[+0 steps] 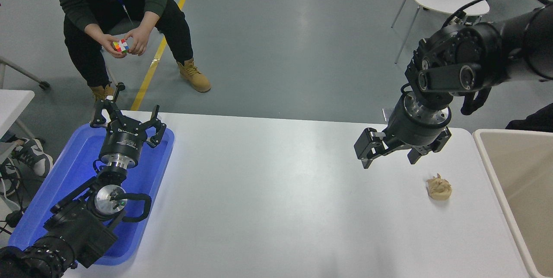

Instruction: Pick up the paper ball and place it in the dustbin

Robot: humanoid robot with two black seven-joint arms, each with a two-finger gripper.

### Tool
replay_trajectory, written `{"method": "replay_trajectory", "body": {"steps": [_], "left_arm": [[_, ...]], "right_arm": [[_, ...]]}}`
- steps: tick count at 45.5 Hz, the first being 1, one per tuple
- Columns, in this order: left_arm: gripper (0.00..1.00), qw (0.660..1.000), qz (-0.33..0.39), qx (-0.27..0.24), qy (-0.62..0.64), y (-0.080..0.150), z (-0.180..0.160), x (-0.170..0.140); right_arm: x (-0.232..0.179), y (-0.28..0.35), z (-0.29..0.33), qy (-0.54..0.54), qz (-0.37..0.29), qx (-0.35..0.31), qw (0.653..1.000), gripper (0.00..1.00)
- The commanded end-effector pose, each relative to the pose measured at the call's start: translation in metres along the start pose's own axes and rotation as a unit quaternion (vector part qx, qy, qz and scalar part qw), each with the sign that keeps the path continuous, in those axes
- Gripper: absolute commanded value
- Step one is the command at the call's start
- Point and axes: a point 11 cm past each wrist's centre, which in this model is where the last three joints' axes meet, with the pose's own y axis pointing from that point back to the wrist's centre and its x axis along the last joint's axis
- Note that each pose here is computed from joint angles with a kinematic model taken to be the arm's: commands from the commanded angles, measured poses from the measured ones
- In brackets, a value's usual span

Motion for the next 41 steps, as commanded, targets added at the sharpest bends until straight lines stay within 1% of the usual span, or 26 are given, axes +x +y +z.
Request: {"method": "replay_trajectory", "body": {"steps": [1, 4, 16, 22, 33, 41], "left_arm": [[1.0, 1.0, 0.0, 0.0, 0.0, 0.0, 0.0, 0.0], [1.0, 1.0, 0.0, 0.0, 0.0, 0.0, 0.0, 0.0], [1.0, 1.0, 0.0, 0.0, 0.0, 0.0, 0.0, 0.0], [1.0, 1.0, 0.0, 0.0, 0.0, 0.0, 0.0, 0.0], [1.0, 1.0, 0.0, 0.0, 0.0, 0.0, 0.0, 0.0], [1.0, 1.0, 0.0, 0.0, 0.0, 0.0, 0.0, 0.0]], "right_arm": [[0.004, -0.022, 0.023, 0.001, 0.025, -0.003, 1.0, 1.0], [0.007, -0.03, 0.047, 0.001, 0.039, -0.012, 0.999, 1.0], [-0.003, -0.067, 0.143, -0.004, 0.051, -0.067, 0.996, 1.0], [-0.013, -0.091, 0.183, 0.002, 0.045, -0.108, 0.993, 1.0], [-0.025, -0.128, 0.206, -0.027, 0.053, -0.111, 0.992, 1.0], [-0.029, -0.151, 0.21, -0.039, 0.068, -0.108, 0.991, 1.0]]}}
